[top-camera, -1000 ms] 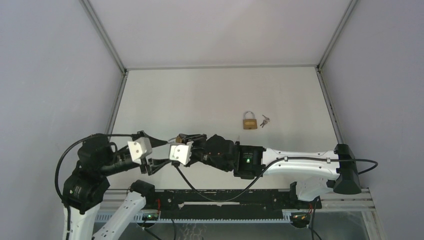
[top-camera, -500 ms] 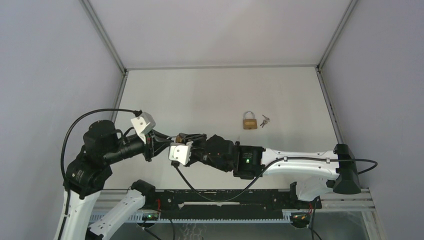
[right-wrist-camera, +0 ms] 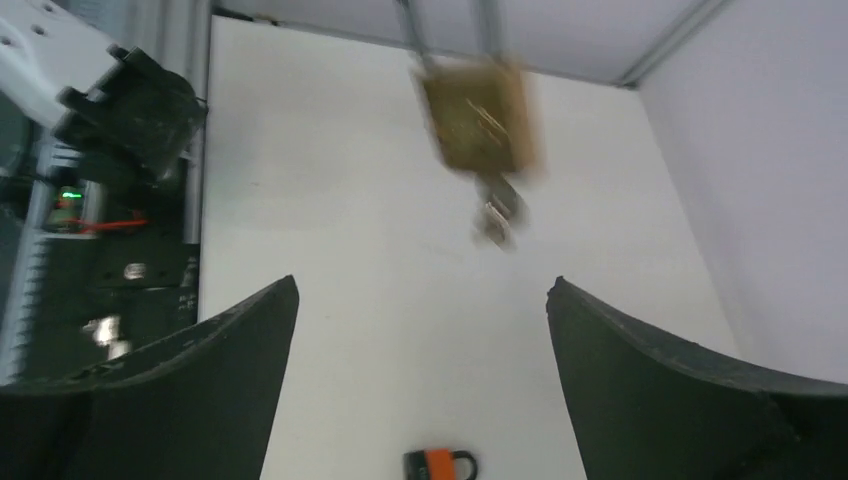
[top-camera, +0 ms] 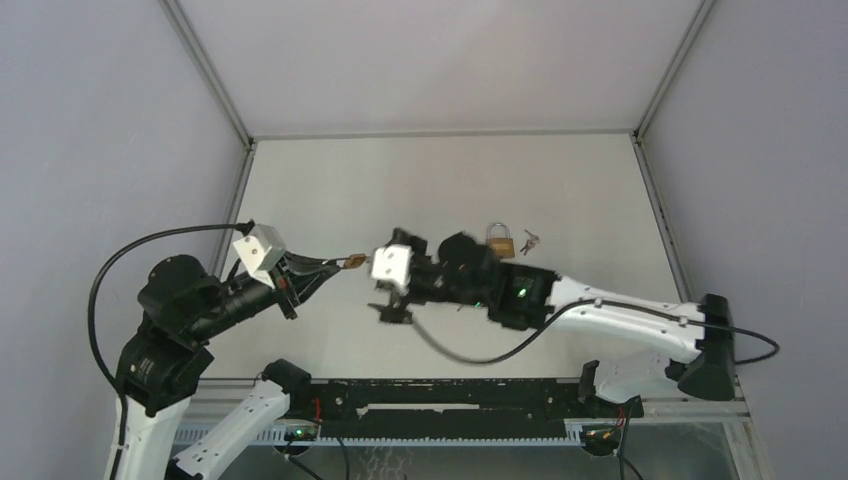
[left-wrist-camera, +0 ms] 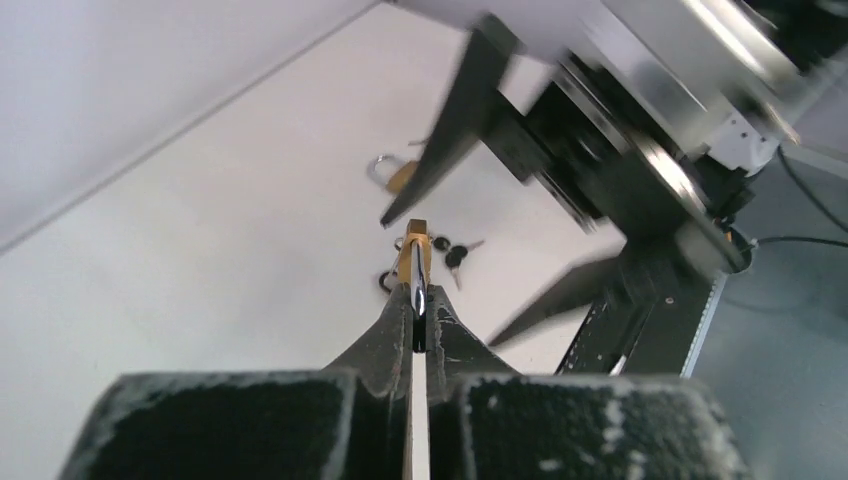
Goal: Lock with the key
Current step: Pick up the lock from the center of the board, then lock the lock.
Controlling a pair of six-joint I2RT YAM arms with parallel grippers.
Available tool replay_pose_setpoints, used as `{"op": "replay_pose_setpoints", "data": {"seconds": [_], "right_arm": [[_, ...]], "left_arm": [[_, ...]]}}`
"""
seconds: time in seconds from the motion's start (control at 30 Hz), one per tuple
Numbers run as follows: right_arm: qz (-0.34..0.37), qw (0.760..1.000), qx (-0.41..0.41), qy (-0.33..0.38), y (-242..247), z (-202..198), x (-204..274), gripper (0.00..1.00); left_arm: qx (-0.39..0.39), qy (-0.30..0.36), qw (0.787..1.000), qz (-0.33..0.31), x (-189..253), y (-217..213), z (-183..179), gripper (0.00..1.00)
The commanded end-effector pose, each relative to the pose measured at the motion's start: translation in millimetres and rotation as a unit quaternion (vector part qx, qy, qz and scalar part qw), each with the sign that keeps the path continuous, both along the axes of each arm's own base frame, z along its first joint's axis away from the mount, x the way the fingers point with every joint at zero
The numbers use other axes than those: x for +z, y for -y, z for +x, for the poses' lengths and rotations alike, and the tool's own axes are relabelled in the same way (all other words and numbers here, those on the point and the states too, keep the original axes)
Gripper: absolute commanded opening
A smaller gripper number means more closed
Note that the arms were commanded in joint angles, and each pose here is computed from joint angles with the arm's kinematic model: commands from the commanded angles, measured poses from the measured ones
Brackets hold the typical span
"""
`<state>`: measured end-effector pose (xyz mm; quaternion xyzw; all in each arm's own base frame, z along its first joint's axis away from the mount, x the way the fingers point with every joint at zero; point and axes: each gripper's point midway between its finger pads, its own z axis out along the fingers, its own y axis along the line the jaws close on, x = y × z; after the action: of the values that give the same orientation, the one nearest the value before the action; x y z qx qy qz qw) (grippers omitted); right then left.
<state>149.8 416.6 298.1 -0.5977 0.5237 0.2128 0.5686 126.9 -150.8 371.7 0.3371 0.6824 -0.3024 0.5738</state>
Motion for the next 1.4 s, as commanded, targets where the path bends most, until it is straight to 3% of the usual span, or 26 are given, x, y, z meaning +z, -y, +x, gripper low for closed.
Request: {"op": "replay_pose_setpoints", "data": {"seconds": [0.0, 0.07, 0.17, 0.4, 0.57, 0.77, 0.9, 1.23, 1.3, 1.37], "right_arm": [[0.122, 0.937, 0.241, -0.221, 49.1, -58.8, 51.6, 0.99], [0.193, 0.911, 0.27, -0.246, 58.0, -60.3, 67.1, 0.99], [0.269, 0.891, 0.263, -0.255, 57.1, -58.2, 82.6, 0.98], [0.341, 0.876, 0.282, -0.192, 43.5, -84.0, 119.3, 0.98], [0.388, 0.855, 0.256, -0.229, 41.2, -65.8, 146.5, 0.95], [0.382, 0.849, 0.261, -0.253, 31.5, -60.4, 157.6, 0.78], [0.383, 0.845, 0.271, -0.258, 31.2, -60.7, 160.8, 0.48], [0.381, 0.841, 0.273, -0.271, 26.7, -59.6, 158.4, 0.53], [0.38, 0.841, 0.277, -0.268, 27.1, -61.0, 159.4, 0.45], [0.379, 0.841, 0.279, -0.267, 27.2, -61.6, 160.5, 0.24]], "left_arm": [[-0.06, 0.076, 0.992, -0.076, 56.4, 13.1, -21.3, 0.0], [-0.094, 0.077, 0.988, -0.1, 61.8, 19.1, -34.7, 0.0], [-0.12, 0.077, 0.981, -0.133, 70.2, 22.7, -47.6, 0.0], [-0.14, 0.073, 0.97, -0.183, 88.1, 26.3, -57.1, 0.0], [-0.149, 0.063, 0.968, -0.19, 85.3, 28.6, -58.8, 0.0], [-0.153, 0.064, 0.967, -0.193, 86.5, 29.2, -59.8, 0.0], [-0.153, 0.063, 0.967, -0.191, 83.9, 29.6, -59.2, 0.0], [-0.154, 0.059, 0.968, -0.19, 81.0, 30.8, -57.7, 0.0], [-0.155, 0.06, 0.968, -0.189, 81.0, 30.5, -58.5, 0.0], [-0.156, 0.059, 0.968, -0.189, 80.7, 30.8, -58.7, 0.0]]}}
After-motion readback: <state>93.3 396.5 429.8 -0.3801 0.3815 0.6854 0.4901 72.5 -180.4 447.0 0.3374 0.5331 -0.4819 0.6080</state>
